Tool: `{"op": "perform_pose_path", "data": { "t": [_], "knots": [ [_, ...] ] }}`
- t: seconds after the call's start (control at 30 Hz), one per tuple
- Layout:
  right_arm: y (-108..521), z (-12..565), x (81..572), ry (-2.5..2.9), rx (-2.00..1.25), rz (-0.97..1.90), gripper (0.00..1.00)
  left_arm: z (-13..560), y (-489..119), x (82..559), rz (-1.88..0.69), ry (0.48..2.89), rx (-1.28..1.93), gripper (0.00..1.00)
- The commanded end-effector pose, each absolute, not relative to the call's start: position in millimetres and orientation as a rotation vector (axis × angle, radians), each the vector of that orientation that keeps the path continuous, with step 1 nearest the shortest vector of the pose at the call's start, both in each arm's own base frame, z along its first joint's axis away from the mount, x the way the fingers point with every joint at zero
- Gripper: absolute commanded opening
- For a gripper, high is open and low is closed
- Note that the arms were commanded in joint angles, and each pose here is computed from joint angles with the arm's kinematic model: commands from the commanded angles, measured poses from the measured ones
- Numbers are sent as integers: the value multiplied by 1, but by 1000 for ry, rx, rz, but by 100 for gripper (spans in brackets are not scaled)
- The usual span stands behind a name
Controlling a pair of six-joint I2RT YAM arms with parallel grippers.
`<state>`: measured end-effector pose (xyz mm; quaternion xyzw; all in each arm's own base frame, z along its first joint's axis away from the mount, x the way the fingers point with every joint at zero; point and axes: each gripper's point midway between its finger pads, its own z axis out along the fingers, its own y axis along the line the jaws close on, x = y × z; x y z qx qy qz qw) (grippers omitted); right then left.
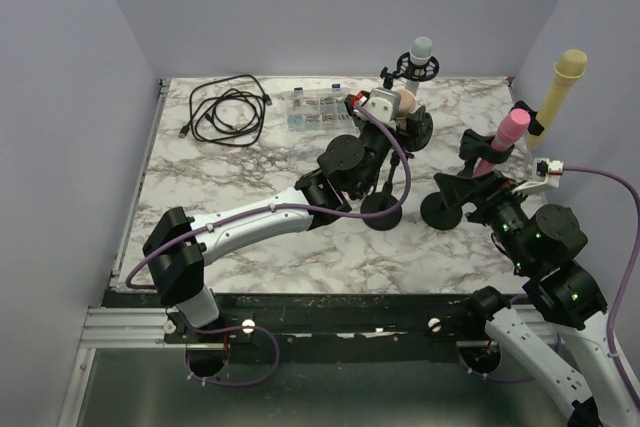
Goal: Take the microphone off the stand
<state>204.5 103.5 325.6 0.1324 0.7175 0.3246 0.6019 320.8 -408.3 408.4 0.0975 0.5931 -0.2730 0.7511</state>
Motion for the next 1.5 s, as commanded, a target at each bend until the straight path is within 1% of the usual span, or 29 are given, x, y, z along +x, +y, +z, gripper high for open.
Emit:
{"op": "perform_pose_path", "data": {
  "t": [0.0,0.07,0.17,0.3,0.43,0.6,0.83,0.97,1.07,1.13,1.23,1.4,1.47],
  "knots": [
    [91,332,201,1639,308,694,100,423,-400,323,-541,1223,155,77],
    [90,332,201,1639,308,687,100,425,-399,325,-523,1218,153,71],
    [90,330,201,1643,305,680,100,426,-402,326,-507,1231,178,58],
    [89,329,201,1647,306,675,100,434,-406,320,-521,1241,236,43],
    [90,327,201,1648,306,675,100,446,-403,317,-522,1260,259,32],
    [90,326,201,1651,309,675,100,469,-398,308,-545,1242,283,30],
    [91,324,202,1655,312,679,100,512,-389,291,-581,1206,352,19],
    [92,320,204,1660,315,680,100,534,-378,274,-636,1174,385,15],
    [94,316,205,1672,315,685,100,539,-366,265,-628,1170,414,11],
    [95,314,205,1676,317,691,100,537,-353,262,-600,1189,420,9],
    [95,313,205,1678,317,692,100,521,-330,263,-545,1277,392,7],
    [96,309,206,1679,317,688,100,465,-295,265,-419,1484,448,0],
    [97,307,208,1682,315,690,100,437,-280,263,-427,1567,441,0]
  ]
}}
